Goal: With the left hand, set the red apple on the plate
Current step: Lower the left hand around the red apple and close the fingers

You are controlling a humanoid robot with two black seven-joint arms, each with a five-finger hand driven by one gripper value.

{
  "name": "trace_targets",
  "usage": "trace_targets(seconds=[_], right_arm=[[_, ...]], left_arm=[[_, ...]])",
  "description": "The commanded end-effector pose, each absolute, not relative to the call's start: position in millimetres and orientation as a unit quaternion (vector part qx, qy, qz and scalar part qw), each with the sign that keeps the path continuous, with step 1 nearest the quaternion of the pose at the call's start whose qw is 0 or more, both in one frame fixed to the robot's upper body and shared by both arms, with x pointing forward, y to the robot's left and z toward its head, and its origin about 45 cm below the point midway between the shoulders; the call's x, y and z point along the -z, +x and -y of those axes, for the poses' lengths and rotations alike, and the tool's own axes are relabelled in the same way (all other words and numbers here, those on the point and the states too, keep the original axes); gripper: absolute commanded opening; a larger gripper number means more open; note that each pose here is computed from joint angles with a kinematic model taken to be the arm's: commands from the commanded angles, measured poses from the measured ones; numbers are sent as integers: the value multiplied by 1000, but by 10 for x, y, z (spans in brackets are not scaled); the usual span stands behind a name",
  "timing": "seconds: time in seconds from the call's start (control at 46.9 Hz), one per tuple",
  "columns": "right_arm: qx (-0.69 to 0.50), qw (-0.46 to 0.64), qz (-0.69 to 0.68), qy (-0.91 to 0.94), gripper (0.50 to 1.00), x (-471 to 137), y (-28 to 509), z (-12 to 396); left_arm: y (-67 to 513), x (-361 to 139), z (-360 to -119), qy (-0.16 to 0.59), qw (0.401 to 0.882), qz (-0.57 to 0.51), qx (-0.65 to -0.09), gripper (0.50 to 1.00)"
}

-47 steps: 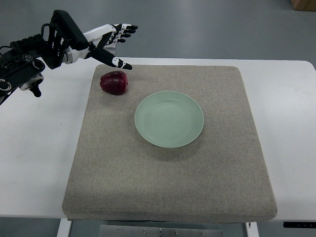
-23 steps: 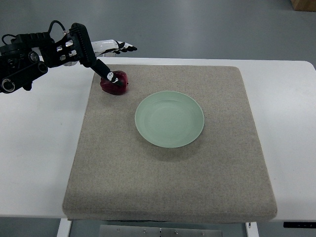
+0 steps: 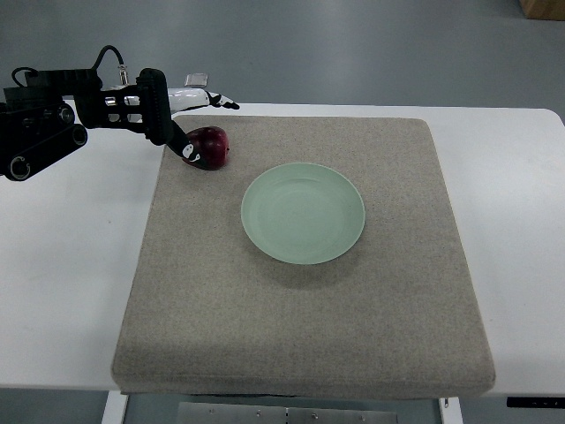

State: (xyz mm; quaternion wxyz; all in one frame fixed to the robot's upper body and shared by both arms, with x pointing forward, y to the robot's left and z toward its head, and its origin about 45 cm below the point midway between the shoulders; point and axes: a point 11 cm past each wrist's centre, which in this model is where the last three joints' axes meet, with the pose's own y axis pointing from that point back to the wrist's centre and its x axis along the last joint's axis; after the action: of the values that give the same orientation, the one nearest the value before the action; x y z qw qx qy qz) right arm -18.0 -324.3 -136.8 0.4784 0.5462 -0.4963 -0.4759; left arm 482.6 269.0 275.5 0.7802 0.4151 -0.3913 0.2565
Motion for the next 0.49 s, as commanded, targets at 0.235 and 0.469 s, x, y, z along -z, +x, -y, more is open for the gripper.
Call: trace_targets(seconds=[0.235,0.469], right_arm=[[476,478,496,546,964,1368,-180,3244],[476,478,496,546,964,1368,-180,3244]], left_arm=[[4799,-2556,-2722,422,763,412,-267,966],[4786,-2512,-2697,421,765,410,-265,932]])
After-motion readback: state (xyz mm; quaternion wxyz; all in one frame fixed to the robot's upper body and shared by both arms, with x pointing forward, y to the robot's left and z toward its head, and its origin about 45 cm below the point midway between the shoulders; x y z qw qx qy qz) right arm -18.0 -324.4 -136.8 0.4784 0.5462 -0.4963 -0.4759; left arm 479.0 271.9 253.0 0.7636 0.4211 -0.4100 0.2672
